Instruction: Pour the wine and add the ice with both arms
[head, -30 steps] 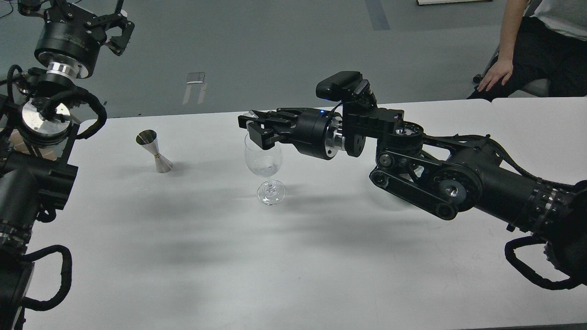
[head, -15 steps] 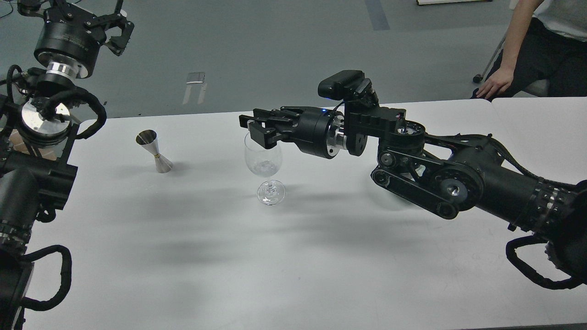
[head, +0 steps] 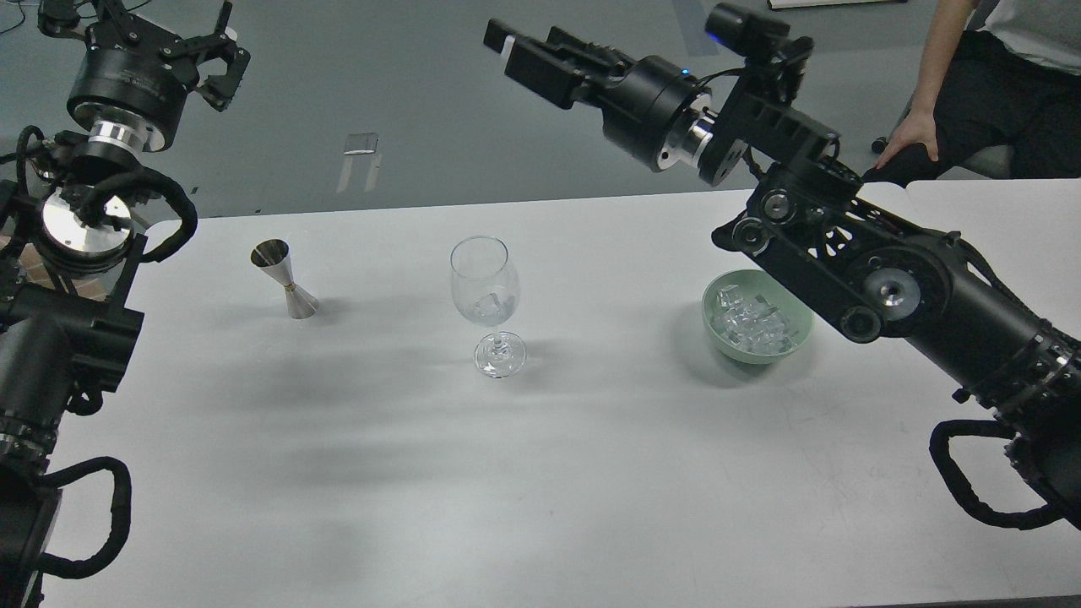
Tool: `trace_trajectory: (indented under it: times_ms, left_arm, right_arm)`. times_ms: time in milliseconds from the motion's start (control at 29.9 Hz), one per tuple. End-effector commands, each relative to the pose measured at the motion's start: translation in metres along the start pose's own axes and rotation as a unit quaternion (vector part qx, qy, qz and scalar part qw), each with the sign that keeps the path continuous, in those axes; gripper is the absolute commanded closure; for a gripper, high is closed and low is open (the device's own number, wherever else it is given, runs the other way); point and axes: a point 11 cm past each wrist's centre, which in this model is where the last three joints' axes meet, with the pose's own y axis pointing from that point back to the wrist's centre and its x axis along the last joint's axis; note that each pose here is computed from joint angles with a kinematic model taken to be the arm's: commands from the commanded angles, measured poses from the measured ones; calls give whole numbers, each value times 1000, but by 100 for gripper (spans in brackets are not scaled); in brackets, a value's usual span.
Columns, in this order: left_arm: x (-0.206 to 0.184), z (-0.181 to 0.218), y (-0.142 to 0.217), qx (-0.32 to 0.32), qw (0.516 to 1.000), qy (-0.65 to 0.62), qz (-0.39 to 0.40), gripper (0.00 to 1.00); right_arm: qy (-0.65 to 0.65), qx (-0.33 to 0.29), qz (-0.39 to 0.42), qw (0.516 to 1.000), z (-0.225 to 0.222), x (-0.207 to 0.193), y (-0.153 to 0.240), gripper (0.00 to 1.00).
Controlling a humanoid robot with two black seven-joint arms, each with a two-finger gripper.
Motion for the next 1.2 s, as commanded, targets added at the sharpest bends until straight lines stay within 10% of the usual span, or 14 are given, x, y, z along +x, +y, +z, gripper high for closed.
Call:
trace_trajectory:
  times_ms: [0,501,1169]
  left_arm:
    - [3,-6,4,8,1000,1,-2,2]
    - [40,-32,34,32,999,4,30,2]
    - [55,-48,55,17,999,32,39,2]
  right_arm:
    - [-55,-37,112,992,28,35,20,0]
    - [-380,-71,293,875,102,105,86,0]
    - [-553,-30,290,781,86,55,46,0]
